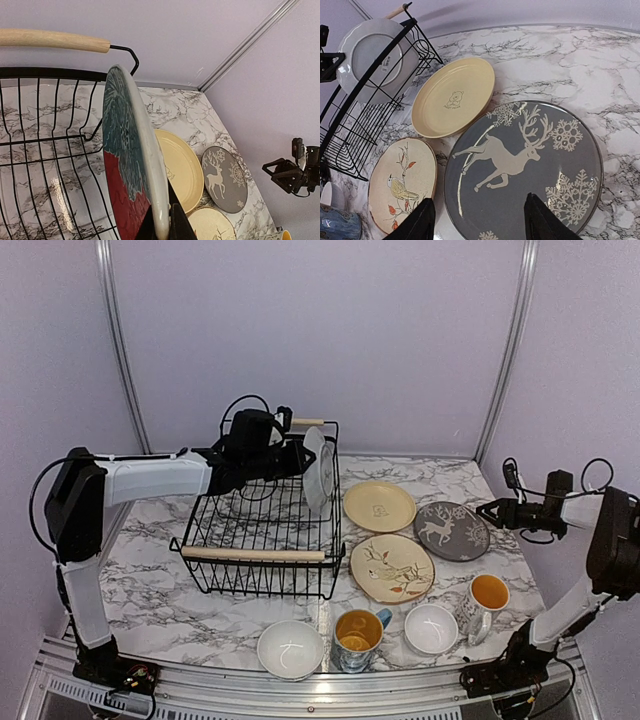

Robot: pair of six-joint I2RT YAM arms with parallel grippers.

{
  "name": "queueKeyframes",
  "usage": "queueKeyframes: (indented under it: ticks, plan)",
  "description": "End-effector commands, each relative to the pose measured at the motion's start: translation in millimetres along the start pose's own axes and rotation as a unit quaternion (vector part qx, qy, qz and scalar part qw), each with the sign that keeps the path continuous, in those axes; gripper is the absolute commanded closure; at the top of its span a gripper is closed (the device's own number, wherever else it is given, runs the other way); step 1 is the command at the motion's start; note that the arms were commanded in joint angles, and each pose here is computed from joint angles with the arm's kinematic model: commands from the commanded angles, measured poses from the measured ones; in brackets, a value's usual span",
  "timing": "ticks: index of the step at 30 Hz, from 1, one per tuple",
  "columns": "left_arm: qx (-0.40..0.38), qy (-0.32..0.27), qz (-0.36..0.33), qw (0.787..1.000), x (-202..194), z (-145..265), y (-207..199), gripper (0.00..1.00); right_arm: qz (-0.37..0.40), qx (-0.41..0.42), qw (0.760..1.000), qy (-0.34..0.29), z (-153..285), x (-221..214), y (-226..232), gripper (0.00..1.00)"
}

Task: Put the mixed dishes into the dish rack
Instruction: Insert the plate into the dish rack.

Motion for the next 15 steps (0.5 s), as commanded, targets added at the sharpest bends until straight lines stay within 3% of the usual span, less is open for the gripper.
queueKeyframes:
  ticks: [1,12,15]
  plan:
    - [-0.07,-0.115,-0.012,0.991,66.5,6.3,-45.0,1.0,0.006,0.002,1.0,0.007,-2.9,1.1,-1.4,0.41]
    - [-0.04,-0.088,-0.058,0.994,49.3,-26.7,-27.4,1.0,0.003,0.004,1.0,0.01,-4.7,-1.1,-2.4,0.42]
    - [-0.033,-0.076,-0.075,0.994,44.3,-35.5,-23.5,0.96,0.001,0.005,1.0,0.012,-5.3,-1.7,-2.7,0.42]
Point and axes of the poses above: each gripper's point midway between its finger pads, its own z axis back along the fingers, its own y axis along the line the jaws close on, x = y × z, the point moved 3 cm from there along z, back along the fingers, and after that the axes turned 4 degrees about z, right-handed, at the moved point
